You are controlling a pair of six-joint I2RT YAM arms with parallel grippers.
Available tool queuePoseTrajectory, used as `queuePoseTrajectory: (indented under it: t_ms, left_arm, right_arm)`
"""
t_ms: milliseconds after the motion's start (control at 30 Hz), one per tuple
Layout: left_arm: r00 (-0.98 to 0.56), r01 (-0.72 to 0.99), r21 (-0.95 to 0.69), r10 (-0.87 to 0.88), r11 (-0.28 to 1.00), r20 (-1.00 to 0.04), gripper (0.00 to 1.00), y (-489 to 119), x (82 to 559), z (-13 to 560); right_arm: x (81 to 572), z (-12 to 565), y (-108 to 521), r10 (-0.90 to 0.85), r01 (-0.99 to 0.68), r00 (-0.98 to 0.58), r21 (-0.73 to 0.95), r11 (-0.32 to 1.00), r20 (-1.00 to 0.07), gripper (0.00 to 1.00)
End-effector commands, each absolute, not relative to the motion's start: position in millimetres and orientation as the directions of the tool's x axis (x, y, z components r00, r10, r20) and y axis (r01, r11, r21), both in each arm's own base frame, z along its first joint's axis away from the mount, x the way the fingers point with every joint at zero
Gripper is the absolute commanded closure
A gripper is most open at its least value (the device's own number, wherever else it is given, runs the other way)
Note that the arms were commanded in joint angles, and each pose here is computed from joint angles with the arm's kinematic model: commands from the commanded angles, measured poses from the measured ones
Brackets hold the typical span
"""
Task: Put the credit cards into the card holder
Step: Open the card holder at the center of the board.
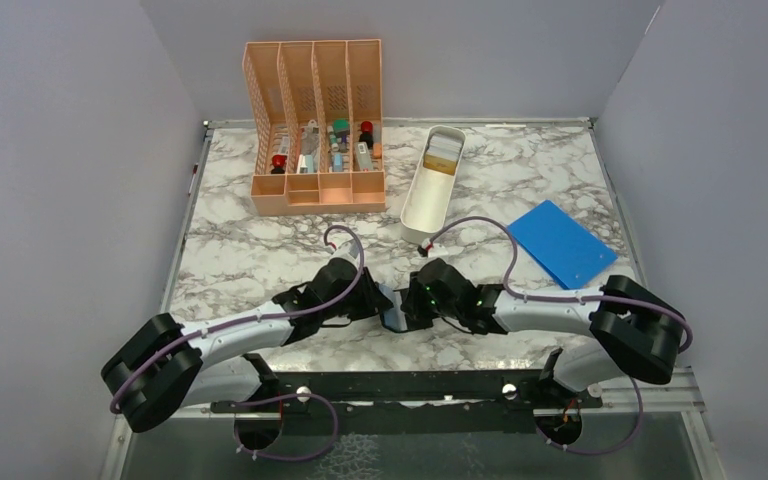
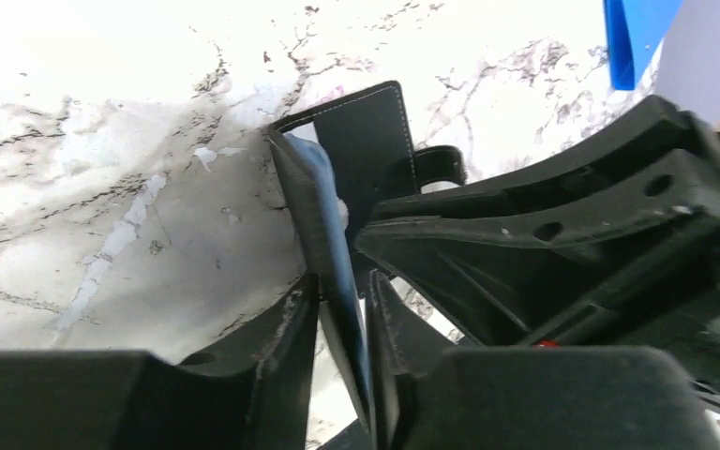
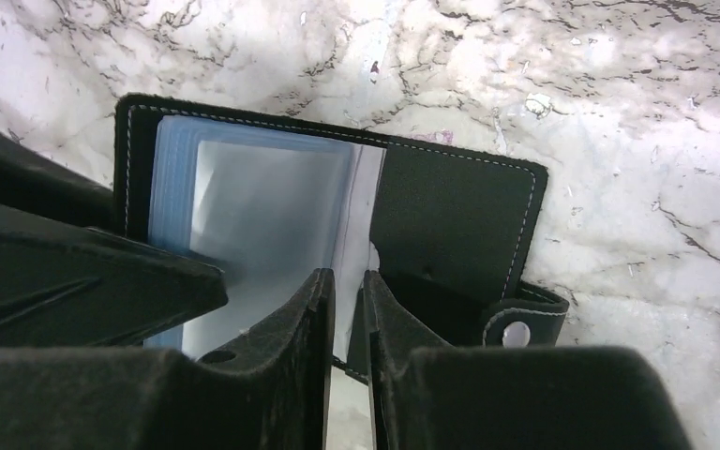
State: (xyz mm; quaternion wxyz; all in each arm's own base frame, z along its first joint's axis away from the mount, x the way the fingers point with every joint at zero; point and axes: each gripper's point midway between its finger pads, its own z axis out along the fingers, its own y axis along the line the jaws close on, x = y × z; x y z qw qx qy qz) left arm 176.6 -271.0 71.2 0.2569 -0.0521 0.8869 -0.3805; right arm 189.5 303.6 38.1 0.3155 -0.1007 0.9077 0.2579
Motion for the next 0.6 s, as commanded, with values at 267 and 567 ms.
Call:
queuePoseTrajectory:
  t_ms: [267, 567]
  left_arm:
    - [-0.849, 0.182, -0.775, -0.301, 0.605, -0.434, 0.76, -283.4, 176.8, 102.2]
    - [-0.844, 0.182, -0.749, -0.290, 0.637, -0.452, 0.83, -277.7, 177.7, 91.7]
  right_arm:
    - [178.1, 11.4, 289.0, -0.040, -0.327, -0.807, 0.391, 0.860, -0.589, 0.76]
    - [176.1, 6.9, 288.9, -0.037, -0.324, -0.813, 0.399, 0.858, -0.582, 0.77]
